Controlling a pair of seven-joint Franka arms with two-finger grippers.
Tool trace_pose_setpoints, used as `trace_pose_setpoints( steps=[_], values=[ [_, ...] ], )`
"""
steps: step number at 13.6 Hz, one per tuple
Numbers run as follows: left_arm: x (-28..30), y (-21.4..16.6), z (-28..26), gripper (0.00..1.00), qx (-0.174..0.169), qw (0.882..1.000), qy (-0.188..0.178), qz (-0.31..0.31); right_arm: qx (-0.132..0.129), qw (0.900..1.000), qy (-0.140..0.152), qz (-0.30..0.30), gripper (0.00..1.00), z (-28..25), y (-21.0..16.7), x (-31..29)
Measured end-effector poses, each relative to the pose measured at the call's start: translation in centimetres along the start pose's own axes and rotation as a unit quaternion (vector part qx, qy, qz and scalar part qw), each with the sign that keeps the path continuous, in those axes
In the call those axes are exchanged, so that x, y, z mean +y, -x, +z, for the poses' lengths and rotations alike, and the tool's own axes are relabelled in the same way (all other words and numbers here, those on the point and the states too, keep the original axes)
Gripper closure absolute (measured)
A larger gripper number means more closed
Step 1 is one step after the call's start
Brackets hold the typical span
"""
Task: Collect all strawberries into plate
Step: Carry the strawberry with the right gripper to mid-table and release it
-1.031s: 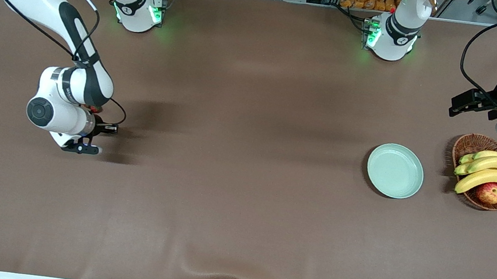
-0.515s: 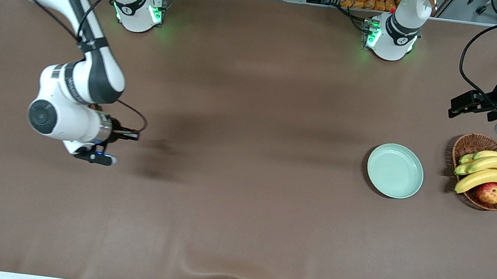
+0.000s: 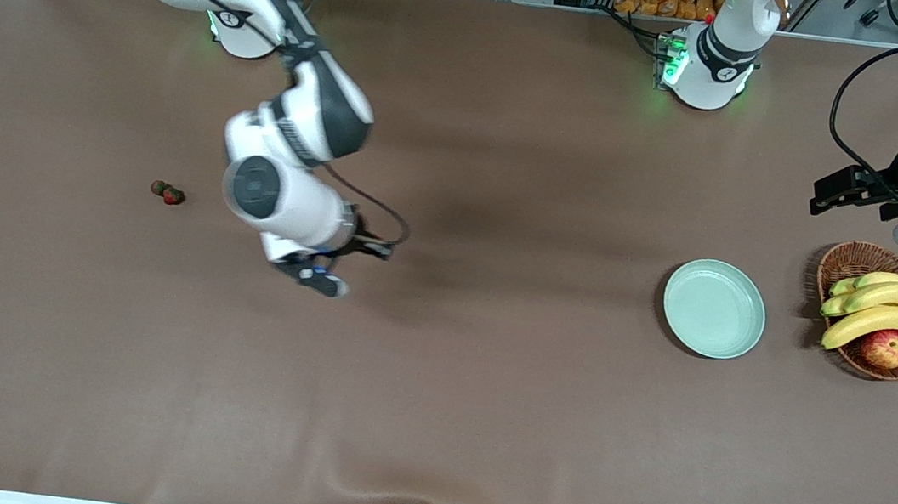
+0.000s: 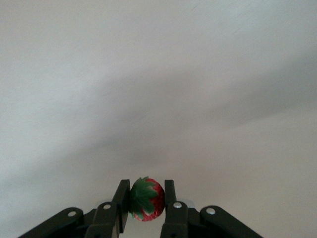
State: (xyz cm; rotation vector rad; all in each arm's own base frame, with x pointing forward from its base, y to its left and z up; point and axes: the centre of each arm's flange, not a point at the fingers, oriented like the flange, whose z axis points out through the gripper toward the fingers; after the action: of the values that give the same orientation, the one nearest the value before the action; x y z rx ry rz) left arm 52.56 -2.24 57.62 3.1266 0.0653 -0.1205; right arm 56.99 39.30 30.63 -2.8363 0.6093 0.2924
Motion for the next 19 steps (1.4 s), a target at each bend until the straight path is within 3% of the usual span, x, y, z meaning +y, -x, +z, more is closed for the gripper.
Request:
trace_pose_setpoints(
  steps=[4, 7, 11, 12, 16, 18, 19],
  values=[
    [0.5, 0.0, 0.2, 0.00, 0.001, 1.000, -0.001, 0.005, 0.024, 0.996, -0.066, 0.054, 0.68, 7.9, 6.2, -7.0],
    [0.8, 0.0, 0.2, 0.00, 0.001, 1.000, -0.001, 0.008, 0.022, 0.992, -0.103, 0.076, 0.68, 13.6, 11.0, -10.8],
    [0.8, 0.0, 0.3, 0.00, 0.000, 1.000, -0.001, 0.007, 0.017, 0.990, -0.120, 0.076, 0.67, 18.1, 14.1, -12.7],
    [0.7, 0.0, 0.3, 0.00, 0.000, 1.000, -0.001, 0.007, 0.018, 0.989, -0.121, 0.077, 0.61, 18.2, 13.9, -12.7],
    [0.7, 0.0, 0.7, 0.00, -0.004, 1.000, -0.001, 0.007, 0.026, 0.989, -0.127, 0.075, 0.20, 16.1, 12.9, -13.6],
    [1.1, -0.2, 1.1, 0.00, -0.008, 1.000, -0.002, 0.011, 0.021, 0.992, -0.093, 0.084, 0.01, 12.4, 10.4, -13.3],
    [1.6, -0.3, 1.4, 0.00, -0.011, 1.000, -0.002, 0.015, 0.018, 0.993, -0.077, 0.088, 0.00, 9.7, 8.4, -12.6]
  ],
)
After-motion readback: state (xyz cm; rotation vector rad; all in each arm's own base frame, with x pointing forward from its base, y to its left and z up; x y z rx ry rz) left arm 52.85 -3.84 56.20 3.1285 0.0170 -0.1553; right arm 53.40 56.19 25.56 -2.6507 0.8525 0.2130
